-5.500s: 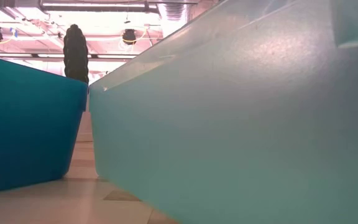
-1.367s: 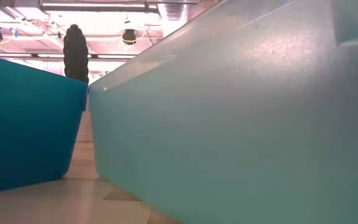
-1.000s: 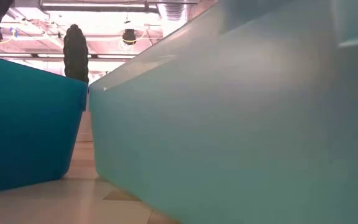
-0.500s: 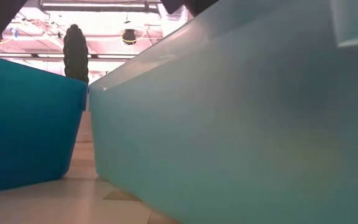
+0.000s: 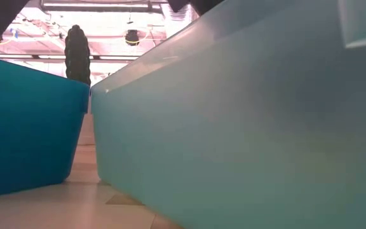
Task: Pick and place medicine bottles into bin by pill shape (circle, oval)
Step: Put the small orange pill bottle into the green bin
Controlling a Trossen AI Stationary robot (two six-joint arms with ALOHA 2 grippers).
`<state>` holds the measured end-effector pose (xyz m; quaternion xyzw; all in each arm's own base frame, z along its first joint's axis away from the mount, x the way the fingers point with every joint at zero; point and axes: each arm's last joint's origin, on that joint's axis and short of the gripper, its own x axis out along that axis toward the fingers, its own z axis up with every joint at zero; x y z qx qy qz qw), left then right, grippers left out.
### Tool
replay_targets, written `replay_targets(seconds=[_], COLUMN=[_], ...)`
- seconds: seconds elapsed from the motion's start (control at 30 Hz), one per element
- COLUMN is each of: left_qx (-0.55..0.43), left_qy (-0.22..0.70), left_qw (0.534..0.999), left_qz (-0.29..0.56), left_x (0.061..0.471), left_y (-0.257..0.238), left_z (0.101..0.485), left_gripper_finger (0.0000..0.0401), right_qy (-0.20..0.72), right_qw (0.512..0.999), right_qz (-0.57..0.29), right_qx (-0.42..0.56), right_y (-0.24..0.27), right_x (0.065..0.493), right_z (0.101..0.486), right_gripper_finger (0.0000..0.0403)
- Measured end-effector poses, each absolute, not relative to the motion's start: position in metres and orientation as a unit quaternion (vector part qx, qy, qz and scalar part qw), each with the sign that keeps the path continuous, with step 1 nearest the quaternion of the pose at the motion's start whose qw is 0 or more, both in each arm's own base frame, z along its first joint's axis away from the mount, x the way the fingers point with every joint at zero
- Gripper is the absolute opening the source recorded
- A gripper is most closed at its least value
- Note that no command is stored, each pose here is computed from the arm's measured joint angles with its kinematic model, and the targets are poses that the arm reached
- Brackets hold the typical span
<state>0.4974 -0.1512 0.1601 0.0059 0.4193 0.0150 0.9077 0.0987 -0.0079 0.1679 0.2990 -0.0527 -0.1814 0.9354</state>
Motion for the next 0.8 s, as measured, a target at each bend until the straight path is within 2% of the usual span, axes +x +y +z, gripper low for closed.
replay_targets(seconds=[0.2, 0.8], left_qx=[0.019, 0.031], left_qy=[0.412, 0.426], left_qw=[0.910, 0.904], left_qz=[0.034, 0.016], left_x=[0.4986, 0.4968], left_y=[-0.1487, -0.1468], left_z=[0.1599, 0.1527], left_gripper_finger=[0.0114, 0.0115], right_qy=[-0.053, -0.053], right_qw=[0.935, 0.935], right_qz=[-0.181, -0.181], right_qx=[0.299, 0.299], right_y=[-0.0079, -0.0078], right_x=[0.0987, 0.0987], right_z=[0.1679, 0.1679], right_gripper_finger=[0.0260, 0.0260])
